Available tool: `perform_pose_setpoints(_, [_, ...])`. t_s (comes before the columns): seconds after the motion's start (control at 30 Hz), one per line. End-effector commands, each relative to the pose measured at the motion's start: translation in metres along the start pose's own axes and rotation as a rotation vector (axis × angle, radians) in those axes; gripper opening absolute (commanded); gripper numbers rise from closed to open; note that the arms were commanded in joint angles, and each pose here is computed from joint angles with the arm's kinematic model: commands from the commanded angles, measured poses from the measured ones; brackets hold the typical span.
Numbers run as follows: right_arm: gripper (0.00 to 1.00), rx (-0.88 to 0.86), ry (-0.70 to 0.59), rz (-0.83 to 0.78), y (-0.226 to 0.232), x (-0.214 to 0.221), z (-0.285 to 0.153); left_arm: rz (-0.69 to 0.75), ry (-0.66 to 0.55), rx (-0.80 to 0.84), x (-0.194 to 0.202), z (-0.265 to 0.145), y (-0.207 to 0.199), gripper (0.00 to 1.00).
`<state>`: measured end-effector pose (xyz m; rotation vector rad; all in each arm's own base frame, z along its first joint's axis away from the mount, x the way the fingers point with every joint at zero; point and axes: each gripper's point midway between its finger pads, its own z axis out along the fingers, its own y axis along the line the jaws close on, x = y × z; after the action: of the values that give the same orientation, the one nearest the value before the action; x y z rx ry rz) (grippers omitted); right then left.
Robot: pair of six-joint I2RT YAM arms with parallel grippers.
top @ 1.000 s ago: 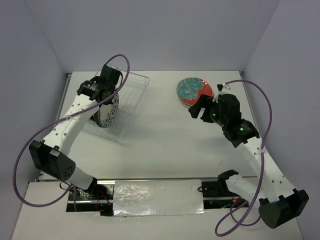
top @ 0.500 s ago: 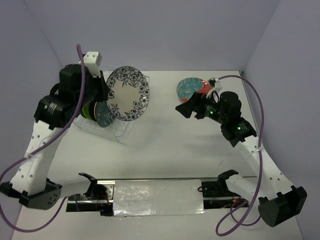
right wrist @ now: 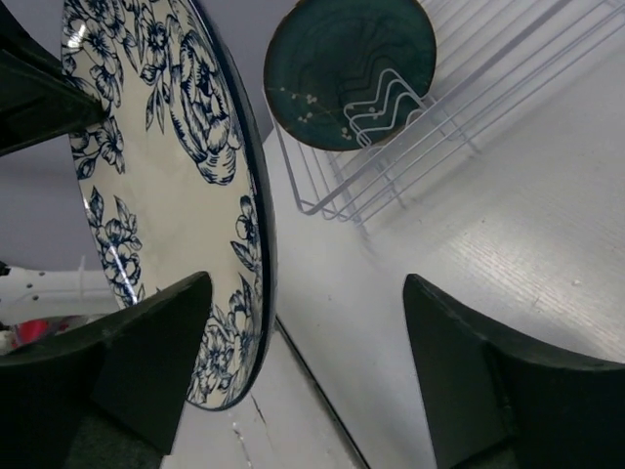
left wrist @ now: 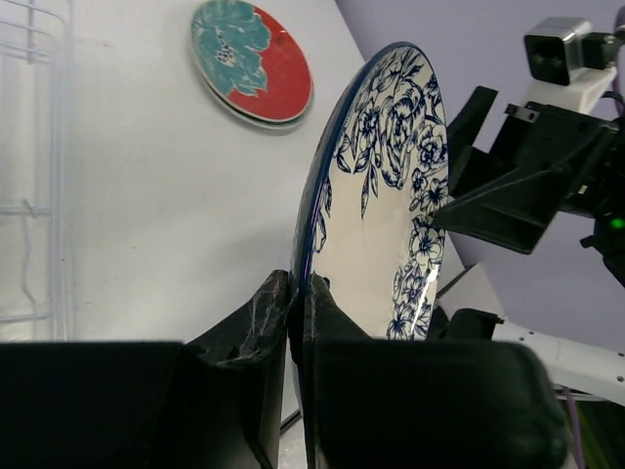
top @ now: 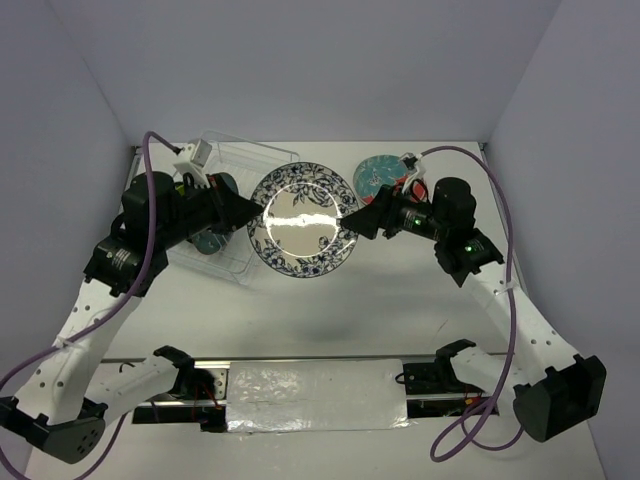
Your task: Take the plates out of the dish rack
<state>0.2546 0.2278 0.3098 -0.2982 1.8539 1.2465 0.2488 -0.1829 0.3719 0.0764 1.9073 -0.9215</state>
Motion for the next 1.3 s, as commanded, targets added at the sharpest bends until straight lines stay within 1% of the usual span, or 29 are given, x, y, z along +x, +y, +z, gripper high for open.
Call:
perform_pose_setpoints(0.0, [0.80,-0.015,0.007,0.004,-0.002,0.003,0.006,-0.020,-0.228,0.284,-0.060,-0.020,-0.068,0.00])
perform_pose_setpoints(0.03, [0.74,-0.021,0.014,0.012,-0.002,0.004,0.007,-0.028,-0.222,0.286,-0.057,-0.017,-0.066,0.00])
perform_pose_setpoints(0.07, [0.63,-0.034,0.009,0.009,-0.001,0.003,0.008,-0.040,-0.218,0.290,-0.055,-0.015,-0.065,0.00])
perform_pose_setpoints(0.13, [0.50,-0.055,0.024,0.040,0.001,0.010,0.008,-0.044,-0.208,0.291,-0.052,-0.009,-0.063,0.00])
perform_pose_setpoints(0.17, [0.26,-0.072,0.007,0.025,0.005,0.006,0.008,-0.044,-0.202,0.291,-0.051,-0.007,-0.062,0.00])
perform_pose_setpoints(0.2, [0.08,-0.067,0.007,0.030,0.004,0.007,0.007,-0.046,-0.194,0.281,-0.050,-0.002,-0.059,0.00])
perform_pose_setpoints(0.23, [0.00,-0.055,0.004,0.036,0.003,0.006,0.007,-0.045,-0.188,0.262,-0.049,0.001,-0.055,0.00])
perform_pose_setpoints(0.27, [0.00,-0.010,-0.006,0.052,-0.006,0.004,0.007,-0.029,-0.184,0.245,-0.047,0.004,-0.051,0.26])
perform_pose_setpoints(0.3, [0.00,0.024,-0.019,0.061,-0.010,0.001,0.006,-0.032,-0.173,0.204,-0.046,0.010,-0.042,0.47])
perform_pose_setpoints(0.33, [0.00,0.076,-0.042,0.092,-0.019,-0.004,0.005,-0.048,-0.186,0.060,-0.050,0.010,-0.020,0.65])
perform_pose_setpoints(0.37, [0.00,0.187,-0.074,0.140,-0.041,-0.007,0.002,-0.025,-0.189,-0.017,-0.051,0.010,-0.006,0.96])
perform_pose_setpoints(0.4, [0.00,0.253,-0.117,0.185,-0.060,-0.017,-0.005,-0.019,-0.181,-0.092,-0.051,0.010,0.007,0.99])
perform_pose_setpoints(0.43, [0.00,0.288,-0.147,0.269,-0.072,-0.021,-0.009,0.012,-0.182,-0.192,-0.054,0.000,0.021,0.99])
perform_pose_setpoints(0.47, [0.00,0.307,-0.177,0.315,-0.085,-0.027,-0.013,0.031,-0.194,-0.246,-0.057,-0.004,0.030,1.00])
perform_pose_setpoints(0.5, [0.00,0.362,-0.238,0.409,-0.110,-0.034,-0.026,0.051,-0.204,-0.278,-0.060,-0.011,0.034,1.00])
perform_pose_setpoints(0.57, [0.00,0.424,-0.306,0.458,-0.134,-0.045,-0.039,0.102,-0.218,-0.368,-0.064,-0.025,0.047,0.99])
perform_pose_setpoints(0.6, [0.00,0.497,-0.375,0.495,-0.161,-0.056,-0.054,0.119,-0.228,-0.383,-0.065,-0.033,0.048,1.00])
perform_pose_setpoints(0.67, [0.00,0.504,-0.431,0.490,-0.176,-0.076,-0.062,0.183,-0.219,-0.423,-0.062,-0.041,0.056,0.99])
perform_pose_setpoints(0.7, [0.00,0.518,-0.410,0.537,-0.195,-0.072,-0.059,0.201,-0.224,-0.432,-0.061,-0.046,0.058,0.99])
perform_pose_setpoints(0.73, [0.00,0.533,-0.431,0.554,-0.210,-0.079,-0.066,0.234,-0.194,-0.456,-0.051,-0.045,0.068,0.99])
perform_pose_setpoints(0.77, [0.00,0.511,-0.453,0.529,-0.214,-0.096,-0.066,0.245,-0.194,-0.477,-0.048,-0.048,0.074,1.00])
perform_pose_setpoints(0.8, [0.00,0.508,-0.446,0.537,-0.223,-0.099,-0.064,0.257,-0.187,-0.483,-0.043,-0.048,0.078,1.00])
perform_pose_setpoints(0.83, [0.00,0.502,-0.405,0.578,-0.244,-0.093,-0.058,0.276,-0.144,-0.502,-0.027,-0.042,0.091,1.00])
perform_pose_setpoints(0.87, [0.00,0.469,-0.419,0.545,-0.247,-0.109,-0.055,0.282,-0.140,-0.506,-0.021,-0.043,0.095,1.00])
perform_pose_setpoints(0.93, [0.00,0.435,-0.396,0.582,-0.267,-0.109,-0.045,0.293,-0.103,-0.522,-0.001,-0.036,0.111,0.99])
perform_pose_setpoints(1.0, [0.00,0.399,-0.380,0.627,-0.280,-0.107,-0.035,0.304,-0.077,-0.535,0.016,-0.031,0.124,0.99])
perform_pose_setpoints(1.03, [0.00,0.394,-0.381,0.621,-0.283,-0.114,-0.032,0.307,-0.075,-0.539,0.020,-0.030,0.128,0.99])
perform_pose_setpoints(1.07, [0.00,0.398,-0.381,0.623,-0.287,-0.115,-0.031,0.309,-0.046,-0.549,0.033,-0.026,0.137,0.99])
perform_pose_setpoints(1.27, [0.00,0.447,-0.358,0.660,-0.328,-0.107,-0.022,0.290,-0.025,-0.591,0.051,-0.028,0.153,1.00])
